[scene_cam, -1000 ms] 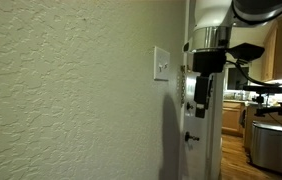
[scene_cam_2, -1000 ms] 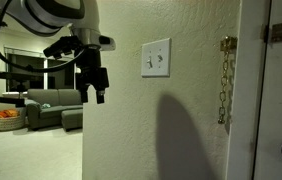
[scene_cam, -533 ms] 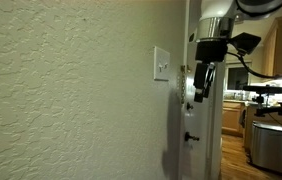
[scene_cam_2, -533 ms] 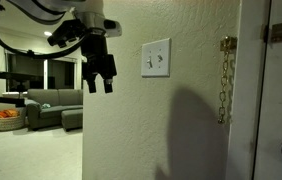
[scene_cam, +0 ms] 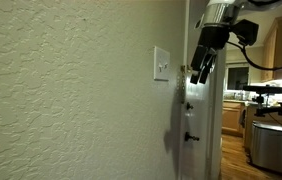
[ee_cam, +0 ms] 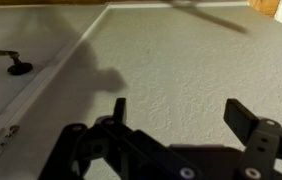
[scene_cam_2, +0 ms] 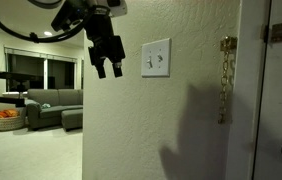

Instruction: Turn off the switch on the right

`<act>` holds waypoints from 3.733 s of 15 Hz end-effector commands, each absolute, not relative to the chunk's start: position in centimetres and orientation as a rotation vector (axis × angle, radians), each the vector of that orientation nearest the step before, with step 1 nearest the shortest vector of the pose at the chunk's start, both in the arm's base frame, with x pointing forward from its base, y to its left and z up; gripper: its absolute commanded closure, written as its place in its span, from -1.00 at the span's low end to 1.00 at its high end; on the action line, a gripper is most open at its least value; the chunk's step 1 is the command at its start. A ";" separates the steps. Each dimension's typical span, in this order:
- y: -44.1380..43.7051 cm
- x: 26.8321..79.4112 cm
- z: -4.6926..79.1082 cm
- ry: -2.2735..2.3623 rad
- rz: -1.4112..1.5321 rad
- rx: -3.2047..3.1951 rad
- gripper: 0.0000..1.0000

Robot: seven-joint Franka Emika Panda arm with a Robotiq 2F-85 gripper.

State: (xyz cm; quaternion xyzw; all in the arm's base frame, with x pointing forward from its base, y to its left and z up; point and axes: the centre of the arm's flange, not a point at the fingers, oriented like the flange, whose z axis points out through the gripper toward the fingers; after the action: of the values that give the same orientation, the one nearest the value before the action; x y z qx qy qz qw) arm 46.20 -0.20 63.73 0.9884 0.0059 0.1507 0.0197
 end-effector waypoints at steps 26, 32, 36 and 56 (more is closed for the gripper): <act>-2.5 50.0 70.2 -0.154 0.925 3.035 0.91; -1.5 51.4 71.0 -0.128 0.962 3.021 0.22; -0.5 52.8 69.6 -0.095 0.933 3.026 -0.29; -0.9 55.7 67.6 -0.034 0.917 2.965 0.13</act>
State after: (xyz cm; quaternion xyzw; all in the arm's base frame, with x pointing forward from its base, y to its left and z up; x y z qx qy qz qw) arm 55.24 -0.63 68.04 0.9575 -0.0128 0.2882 0.0045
